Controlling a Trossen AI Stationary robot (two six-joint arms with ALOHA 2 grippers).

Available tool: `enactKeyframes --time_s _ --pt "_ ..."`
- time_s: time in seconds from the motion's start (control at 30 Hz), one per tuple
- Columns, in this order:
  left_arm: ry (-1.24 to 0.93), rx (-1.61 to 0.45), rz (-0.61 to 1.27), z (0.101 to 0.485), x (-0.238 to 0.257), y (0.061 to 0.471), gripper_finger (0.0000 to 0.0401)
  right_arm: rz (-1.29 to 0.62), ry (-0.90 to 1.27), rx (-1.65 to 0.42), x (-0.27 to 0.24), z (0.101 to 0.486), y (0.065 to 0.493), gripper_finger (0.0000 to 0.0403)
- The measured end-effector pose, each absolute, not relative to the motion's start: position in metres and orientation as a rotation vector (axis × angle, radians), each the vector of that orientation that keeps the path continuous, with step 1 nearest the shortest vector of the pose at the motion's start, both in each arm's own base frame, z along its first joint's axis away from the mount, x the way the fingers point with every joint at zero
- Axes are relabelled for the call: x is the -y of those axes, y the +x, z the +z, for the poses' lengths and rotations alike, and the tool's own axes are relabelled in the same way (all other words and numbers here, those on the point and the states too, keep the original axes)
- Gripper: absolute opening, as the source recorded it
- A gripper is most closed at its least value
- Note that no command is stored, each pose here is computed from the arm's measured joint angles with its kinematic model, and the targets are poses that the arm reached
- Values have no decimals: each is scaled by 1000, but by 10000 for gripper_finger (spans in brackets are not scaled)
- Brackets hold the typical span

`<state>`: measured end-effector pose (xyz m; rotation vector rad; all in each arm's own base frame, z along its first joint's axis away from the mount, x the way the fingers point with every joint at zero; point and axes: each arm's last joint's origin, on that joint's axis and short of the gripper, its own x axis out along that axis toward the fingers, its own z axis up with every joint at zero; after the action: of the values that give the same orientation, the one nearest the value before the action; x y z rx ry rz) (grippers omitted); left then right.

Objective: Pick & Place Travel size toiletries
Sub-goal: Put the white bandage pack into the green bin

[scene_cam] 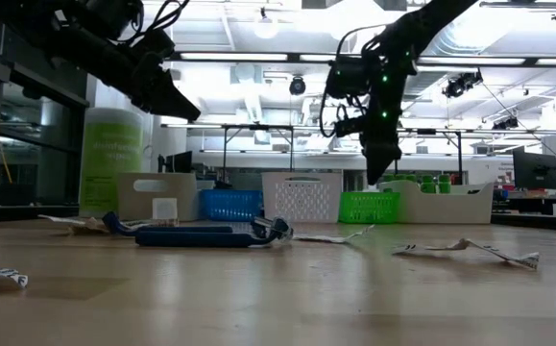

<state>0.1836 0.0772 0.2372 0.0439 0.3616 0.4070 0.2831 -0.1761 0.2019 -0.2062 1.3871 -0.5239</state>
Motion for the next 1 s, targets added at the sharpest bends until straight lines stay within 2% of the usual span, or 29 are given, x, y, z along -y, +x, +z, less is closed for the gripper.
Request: enactKeyframes --time_s 0.13,0.3,0.53,0.67,1.0 --pt "42 -370 406 236 -77 183 184 -465 -144 -1399 166 203 282 169" --pt "30 -401 410 234 -77 182 184 -318 -37 -1327 141 217 285 183" --pt "-112 -489 434 223 -75 178 184 -146 124 -1241 98 234 286 172" --pt "-231 -534 416 216 -72 178 184 -21 146 -1142 71 225 280 162" --pt "-234 -739 247 194 -41 190 184 -107 53 -947 32 191 267 136"
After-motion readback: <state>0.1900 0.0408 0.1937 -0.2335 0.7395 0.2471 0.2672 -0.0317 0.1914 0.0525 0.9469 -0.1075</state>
